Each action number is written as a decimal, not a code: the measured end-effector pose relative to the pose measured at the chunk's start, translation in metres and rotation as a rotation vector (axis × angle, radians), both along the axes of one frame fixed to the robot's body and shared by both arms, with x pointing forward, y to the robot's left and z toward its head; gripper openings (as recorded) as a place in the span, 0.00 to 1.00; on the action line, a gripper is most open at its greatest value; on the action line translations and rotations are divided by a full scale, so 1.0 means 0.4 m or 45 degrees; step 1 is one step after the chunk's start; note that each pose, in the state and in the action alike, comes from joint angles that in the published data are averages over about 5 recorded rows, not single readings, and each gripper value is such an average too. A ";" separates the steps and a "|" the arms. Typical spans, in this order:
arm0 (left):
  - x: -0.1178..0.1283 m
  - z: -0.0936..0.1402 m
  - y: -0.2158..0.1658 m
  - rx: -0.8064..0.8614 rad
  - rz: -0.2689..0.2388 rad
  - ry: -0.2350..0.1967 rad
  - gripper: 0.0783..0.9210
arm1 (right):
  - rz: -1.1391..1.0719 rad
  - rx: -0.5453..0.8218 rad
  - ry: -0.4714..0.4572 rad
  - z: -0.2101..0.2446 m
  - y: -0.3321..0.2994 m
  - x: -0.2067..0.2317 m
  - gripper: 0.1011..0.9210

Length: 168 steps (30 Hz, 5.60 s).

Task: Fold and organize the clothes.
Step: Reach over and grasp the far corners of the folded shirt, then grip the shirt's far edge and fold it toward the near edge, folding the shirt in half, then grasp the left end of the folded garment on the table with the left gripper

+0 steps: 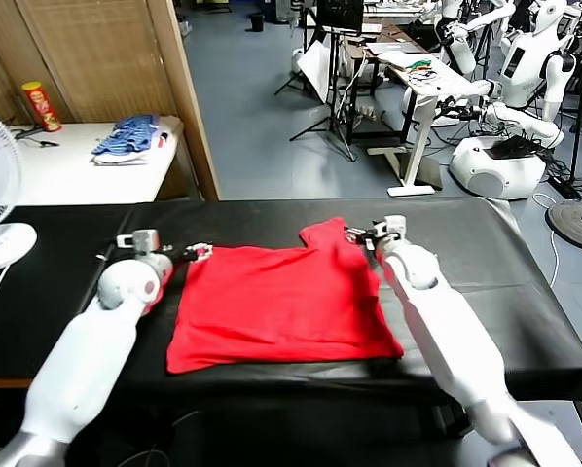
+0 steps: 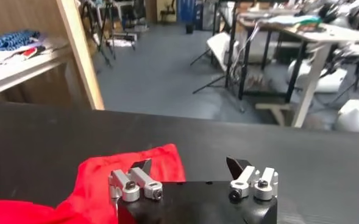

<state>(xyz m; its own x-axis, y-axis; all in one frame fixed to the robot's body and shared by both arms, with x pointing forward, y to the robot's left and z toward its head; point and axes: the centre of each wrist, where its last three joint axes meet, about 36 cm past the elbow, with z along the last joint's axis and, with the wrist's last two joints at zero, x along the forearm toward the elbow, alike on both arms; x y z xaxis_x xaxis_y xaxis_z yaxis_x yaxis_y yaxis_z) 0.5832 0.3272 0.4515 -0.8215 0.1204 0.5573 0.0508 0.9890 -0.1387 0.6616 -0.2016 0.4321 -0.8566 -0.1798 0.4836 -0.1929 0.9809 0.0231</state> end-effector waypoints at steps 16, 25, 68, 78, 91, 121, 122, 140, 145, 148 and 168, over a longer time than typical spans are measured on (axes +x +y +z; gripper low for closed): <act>0.027 -0.051 0.022 0.010 -0.025 0.059 0.12 | -0.028 0.010 0.058 -0.045 0.025 0.014 0.26; 0.018 -0.040 0.016 0.033 -0.026 0.015 0.06 | -0.005 0.108 -0.046 -0.025 -0.006 -0.020 0.03; -0.507 0.055 0.010 0.345 -0.178 -0.017 0.06 | 0.153 -0.001 0.075 0.100 -0.136 -0.585 0.03; -0.552 0.071 -0.025 0.296 -0.215 0.002 0.37 | 0.185 0.006 0.062 0.128 -0.182 -0.628 0.48; -0.474 0.084 -0.033 0.105 -0.125 -0.114 0.85 | 0.018 -0.024 -0.087 0.077 -0.167 -0.520 0.85; -0.363 -0.119 -0.048 0.182 0.031 -0.229 0.06 | -0.106 0.045 -0.147 -0.114 -0.029 -0.477 0.05; -0.360 -0.119 -0.048 0.194 0.031 -0.236 0.07 | -0.100 0.047 -0.145 -0.112 -0.033 -0.481 0.08; -0.441 -0.071 -0.016 0.145 0.038 -0.244 0.85 | -0.065 0.096 -0.203 0.014 -0.120 -0.670 0.85; -0.486 -0.094 -0.018 0.096 0.057 -0.202 0.85 | -0.056 0.100 -0.219 0.030 -0.118 -0.689 0.85; -0.507 -0.118 -0.024 0.092 0.066 -0.171 0.85 | -0.051 0.099 -0.227 0.036 -0.116 -0.691 0.85; -0.537 -0.131 -0.048 0.213 0.046 -0.192 0.09 | -0.060 0.083 -0.262 0.036 -0.105 -0.697 0.85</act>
<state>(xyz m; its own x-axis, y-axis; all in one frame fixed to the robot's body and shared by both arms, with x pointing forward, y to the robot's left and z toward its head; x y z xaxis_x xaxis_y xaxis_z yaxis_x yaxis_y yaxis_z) 0.3682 0.3082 0.3992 -0.8992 0.0056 0.4375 0.0227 0.9992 0.0339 0.3827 -0.2437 0.4463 -0.9443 -0.1626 0.2861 -0.1544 0.9867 0.0512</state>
